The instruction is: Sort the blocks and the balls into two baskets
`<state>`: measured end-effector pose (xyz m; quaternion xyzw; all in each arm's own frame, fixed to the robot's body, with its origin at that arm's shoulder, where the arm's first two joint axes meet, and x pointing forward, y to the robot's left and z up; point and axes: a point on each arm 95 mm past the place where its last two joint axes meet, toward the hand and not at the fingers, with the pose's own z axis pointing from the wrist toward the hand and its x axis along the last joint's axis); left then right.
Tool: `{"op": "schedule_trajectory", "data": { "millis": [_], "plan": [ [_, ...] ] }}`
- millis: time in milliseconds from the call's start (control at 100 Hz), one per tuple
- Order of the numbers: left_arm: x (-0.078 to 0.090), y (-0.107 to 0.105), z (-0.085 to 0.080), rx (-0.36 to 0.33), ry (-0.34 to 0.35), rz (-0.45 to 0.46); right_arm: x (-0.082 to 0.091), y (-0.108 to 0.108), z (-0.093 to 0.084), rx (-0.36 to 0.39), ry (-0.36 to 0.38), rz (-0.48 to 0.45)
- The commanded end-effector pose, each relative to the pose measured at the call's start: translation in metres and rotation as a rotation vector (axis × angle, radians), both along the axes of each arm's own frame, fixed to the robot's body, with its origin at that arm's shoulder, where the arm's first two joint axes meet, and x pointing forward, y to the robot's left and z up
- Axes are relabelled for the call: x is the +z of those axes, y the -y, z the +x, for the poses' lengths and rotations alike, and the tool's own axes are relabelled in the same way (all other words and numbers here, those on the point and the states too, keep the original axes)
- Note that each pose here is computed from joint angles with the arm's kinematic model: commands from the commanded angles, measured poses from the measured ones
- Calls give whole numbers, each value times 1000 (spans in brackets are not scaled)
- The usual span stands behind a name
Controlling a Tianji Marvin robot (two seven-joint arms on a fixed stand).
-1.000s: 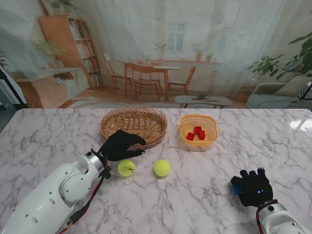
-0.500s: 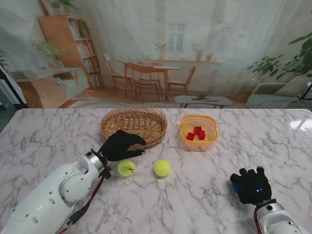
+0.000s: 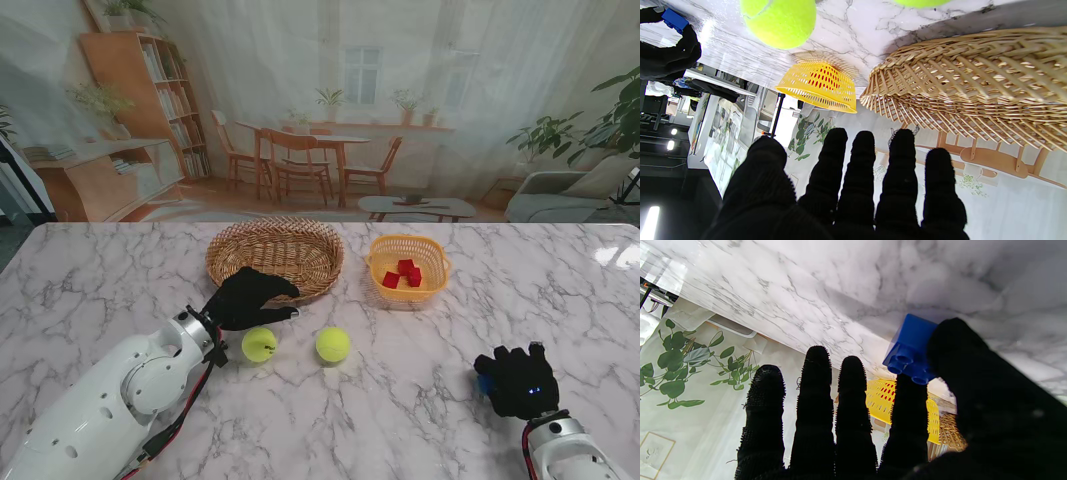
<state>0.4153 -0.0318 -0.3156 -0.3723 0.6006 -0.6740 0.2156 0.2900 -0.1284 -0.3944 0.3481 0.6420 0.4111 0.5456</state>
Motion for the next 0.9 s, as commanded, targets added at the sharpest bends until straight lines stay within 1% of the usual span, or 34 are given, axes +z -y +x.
{"op": "schedule_trajectory", "data": {
  "millis": [0, 340, 550, 700, 890],
  "plan": [
    [-2, 2, 0, -8, -12, 9, -3, -1, -5, 7, -13, 2],
    [-2, 1, 0, -8, -11, 8, 29, -9, -5, 99, 29, 4],
    [-2, 1, 0, -8, -10, 7, 39, -12, -2, 129, 41, 9],
    [-2, 2, 0, -8, -11, 8, 46, -14, 7, 146, 53, 19],
    [-2, 2, 0, -9, -13, 8, 58, -17, 25, 175, 70, 36]
  ]
}}
